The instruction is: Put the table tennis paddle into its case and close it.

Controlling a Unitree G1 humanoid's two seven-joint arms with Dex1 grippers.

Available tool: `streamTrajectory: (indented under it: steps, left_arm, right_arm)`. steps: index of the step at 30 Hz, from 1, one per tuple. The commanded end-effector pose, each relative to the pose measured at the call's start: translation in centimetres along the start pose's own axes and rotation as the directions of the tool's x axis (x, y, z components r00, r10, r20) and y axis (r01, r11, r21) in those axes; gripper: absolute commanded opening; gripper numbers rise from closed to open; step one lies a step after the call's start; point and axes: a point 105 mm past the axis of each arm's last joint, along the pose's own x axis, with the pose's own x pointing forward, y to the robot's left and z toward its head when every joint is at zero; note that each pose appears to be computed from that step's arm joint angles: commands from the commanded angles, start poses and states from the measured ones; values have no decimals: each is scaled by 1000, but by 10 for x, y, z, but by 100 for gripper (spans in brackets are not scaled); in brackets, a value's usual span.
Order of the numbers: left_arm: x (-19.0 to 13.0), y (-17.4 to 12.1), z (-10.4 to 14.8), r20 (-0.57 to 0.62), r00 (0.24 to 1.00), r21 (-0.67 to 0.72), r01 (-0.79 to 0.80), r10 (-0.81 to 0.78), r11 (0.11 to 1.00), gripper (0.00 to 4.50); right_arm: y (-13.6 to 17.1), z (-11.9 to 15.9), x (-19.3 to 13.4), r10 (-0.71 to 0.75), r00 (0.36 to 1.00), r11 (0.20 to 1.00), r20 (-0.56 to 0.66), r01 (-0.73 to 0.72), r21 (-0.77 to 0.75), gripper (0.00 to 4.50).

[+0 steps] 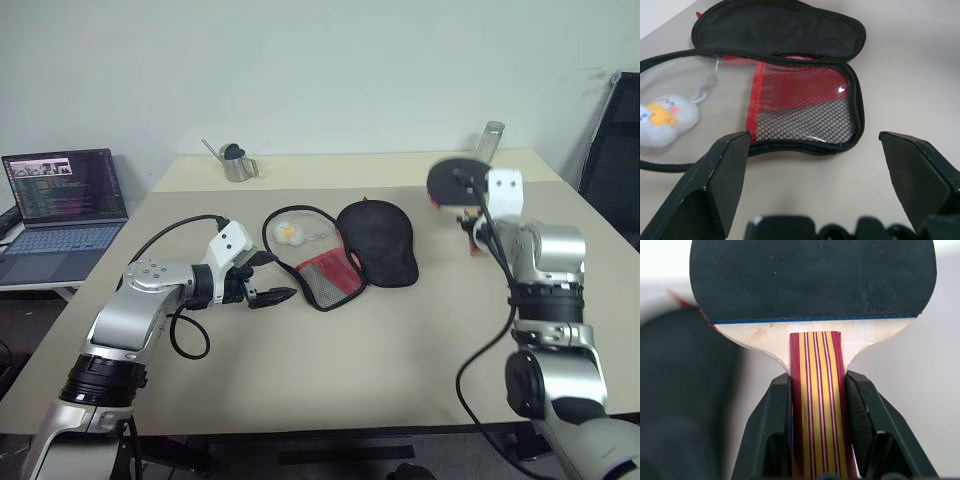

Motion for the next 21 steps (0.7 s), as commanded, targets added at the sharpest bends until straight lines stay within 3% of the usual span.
streamTrajectory:
  steps: [1,5,10,21]
  left_arm:
    - [-4,4,13,32,999,41,-24,22,999,450]
    - [0,-1,13,37,999,38,-14,12,999,450]
    - [0,-11,12,41,999,32,-1,-1,1000,450]
    - [-12,-17,8,10,1000,23,-28,27,999,450]
  right_arm:
    - [45,22,7,106,991,994,86,-105,-8,109]
    - [91,4,26,190,979,982,76,-189,-12,109]
    - [115,-29,40,220,975,975,37,-218,-50,109]
    - [106,-66,51,196,979,976,-57,-200,-80,109]
